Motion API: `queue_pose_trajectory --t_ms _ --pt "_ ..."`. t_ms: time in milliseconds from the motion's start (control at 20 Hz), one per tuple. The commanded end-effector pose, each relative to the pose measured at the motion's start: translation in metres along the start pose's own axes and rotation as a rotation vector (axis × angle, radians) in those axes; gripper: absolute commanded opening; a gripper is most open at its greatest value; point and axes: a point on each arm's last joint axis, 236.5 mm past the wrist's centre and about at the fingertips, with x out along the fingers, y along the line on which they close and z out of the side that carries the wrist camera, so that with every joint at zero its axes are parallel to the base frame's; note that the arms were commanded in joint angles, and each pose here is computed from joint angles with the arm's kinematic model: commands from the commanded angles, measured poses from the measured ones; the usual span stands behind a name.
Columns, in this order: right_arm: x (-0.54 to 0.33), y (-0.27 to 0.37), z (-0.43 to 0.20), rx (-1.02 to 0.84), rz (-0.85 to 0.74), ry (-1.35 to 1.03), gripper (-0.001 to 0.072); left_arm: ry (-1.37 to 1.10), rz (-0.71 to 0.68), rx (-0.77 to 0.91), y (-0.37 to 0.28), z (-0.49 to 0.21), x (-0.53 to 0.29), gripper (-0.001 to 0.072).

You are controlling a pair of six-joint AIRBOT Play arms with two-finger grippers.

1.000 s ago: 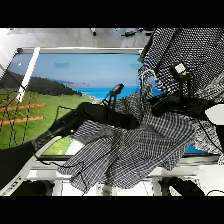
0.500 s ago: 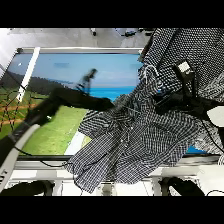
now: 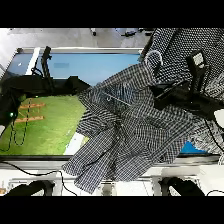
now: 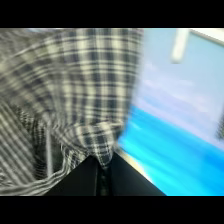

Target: Fold the clothes and pants, and hang the long-sleeved shirts on hangers.

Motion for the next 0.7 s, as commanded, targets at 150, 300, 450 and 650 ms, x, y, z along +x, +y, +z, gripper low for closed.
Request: queue_pose_trajectory --t_ms 150,300,450,650 --pt "0.026 0.048 0.016 -0.046 0.150 -0.070 0.0035 0.069 -0.184 0.048 -0.087 -0.045 0.058 0.0035" --pt "0.031 0.047 0.024 -0.113 0.127 -0.107 0.0035 0.182 -0.226 0.068 -0.108 -0.091 0.091 0.0036" --pt "0.032 0.044 0.026 -0.199 0.111 -0.119 0.0035 0.208 -0.239 0.126 -0.109 -0.102 0.097 0.0121" --pt "0.032 0.045 0.026 -0.312 0.106 -0.124 0.0035 0.172 -0.273 0.320 -0.113 -0.085 0.055 0.0506"
